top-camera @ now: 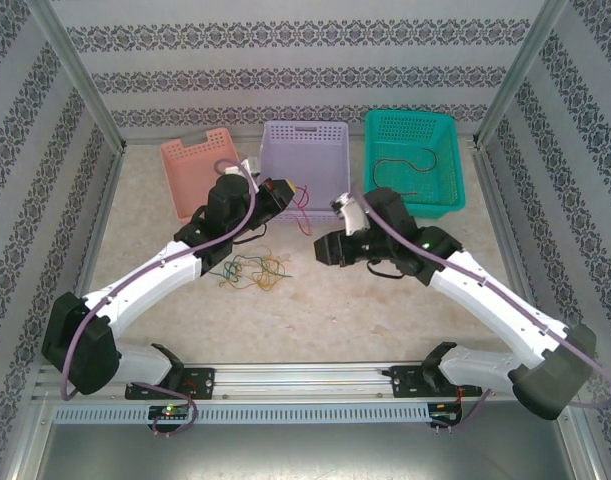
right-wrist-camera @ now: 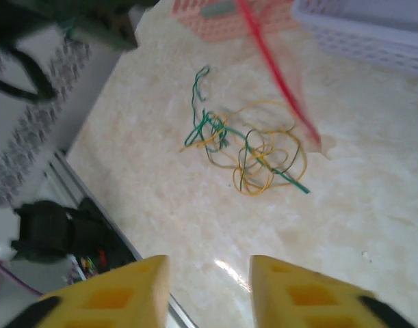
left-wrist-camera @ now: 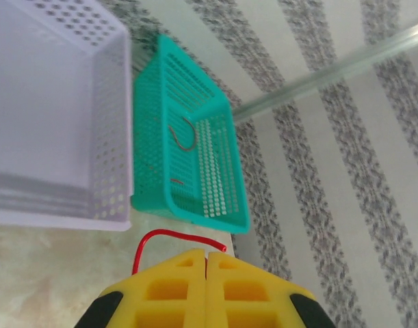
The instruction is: Untangle the cables
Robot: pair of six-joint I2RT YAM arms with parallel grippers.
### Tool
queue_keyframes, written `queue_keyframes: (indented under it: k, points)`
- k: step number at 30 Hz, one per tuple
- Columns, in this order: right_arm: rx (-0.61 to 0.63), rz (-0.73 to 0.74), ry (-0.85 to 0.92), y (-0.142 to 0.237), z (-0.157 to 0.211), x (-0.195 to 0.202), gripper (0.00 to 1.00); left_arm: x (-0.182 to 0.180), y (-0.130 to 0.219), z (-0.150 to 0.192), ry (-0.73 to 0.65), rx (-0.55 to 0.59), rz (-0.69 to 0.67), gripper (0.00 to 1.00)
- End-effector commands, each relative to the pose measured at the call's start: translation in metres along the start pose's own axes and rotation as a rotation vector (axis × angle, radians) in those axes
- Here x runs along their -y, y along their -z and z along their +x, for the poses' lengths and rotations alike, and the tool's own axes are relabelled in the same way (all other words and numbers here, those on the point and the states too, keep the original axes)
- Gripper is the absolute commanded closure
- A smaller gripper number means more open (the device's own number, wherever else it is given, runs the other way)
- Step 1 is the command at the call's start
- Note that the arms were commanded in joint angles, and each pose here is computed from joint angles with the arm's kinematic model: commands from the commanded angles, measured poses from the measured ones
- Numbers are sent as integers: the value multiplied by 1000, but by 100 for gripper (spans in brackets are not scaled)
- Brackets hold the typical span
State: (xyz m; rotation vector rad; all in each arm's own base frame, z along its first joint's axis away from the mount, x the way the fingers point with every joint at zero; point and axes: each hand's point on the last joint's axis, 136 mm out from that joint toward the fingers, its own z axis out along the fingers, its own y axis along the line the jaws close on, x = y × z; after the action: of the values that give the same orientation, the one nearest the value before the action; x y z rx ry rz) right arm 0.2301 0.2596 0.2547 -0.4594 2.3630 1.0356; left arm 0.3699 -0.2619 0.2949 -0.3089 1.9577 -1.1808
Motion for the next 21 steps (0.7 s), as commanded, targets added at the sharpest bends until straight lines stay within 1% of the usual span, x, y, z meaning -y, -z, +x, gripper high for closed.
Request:
queue_keyframes:
  k: [1, 3, 5, 7, 11, 15, 21]
  points:
    - [129, -32, -52, 46, -33, -10, 52, 51, -1, 11, -210, -134, 202, 100]
    - [242, 24, -77, 71, -52, 2, 51, 51, -4, 21, -232, -207, 207, 100]
    - [336, 77, -82, 89, -68, 12, 49, 53, -6, 27, -247, -251, 219, 100]
    - [381, 126, -69, 96, -78, 19, 48, 56, -8, 30, -250, -276, 233, 100]
    - [386, 161, -71, 83, -94, 30, 46, 63, -15, 36, -224, -327, 272, 100]
    - [396, 158, -60, 72, -109, 27, 45, 65, -20, 38, -209, -356, 279, 100]
    - [348, 222, -65, 51, -106, 48, 45, 68, -22, 40, -196, -374, 293, 100]
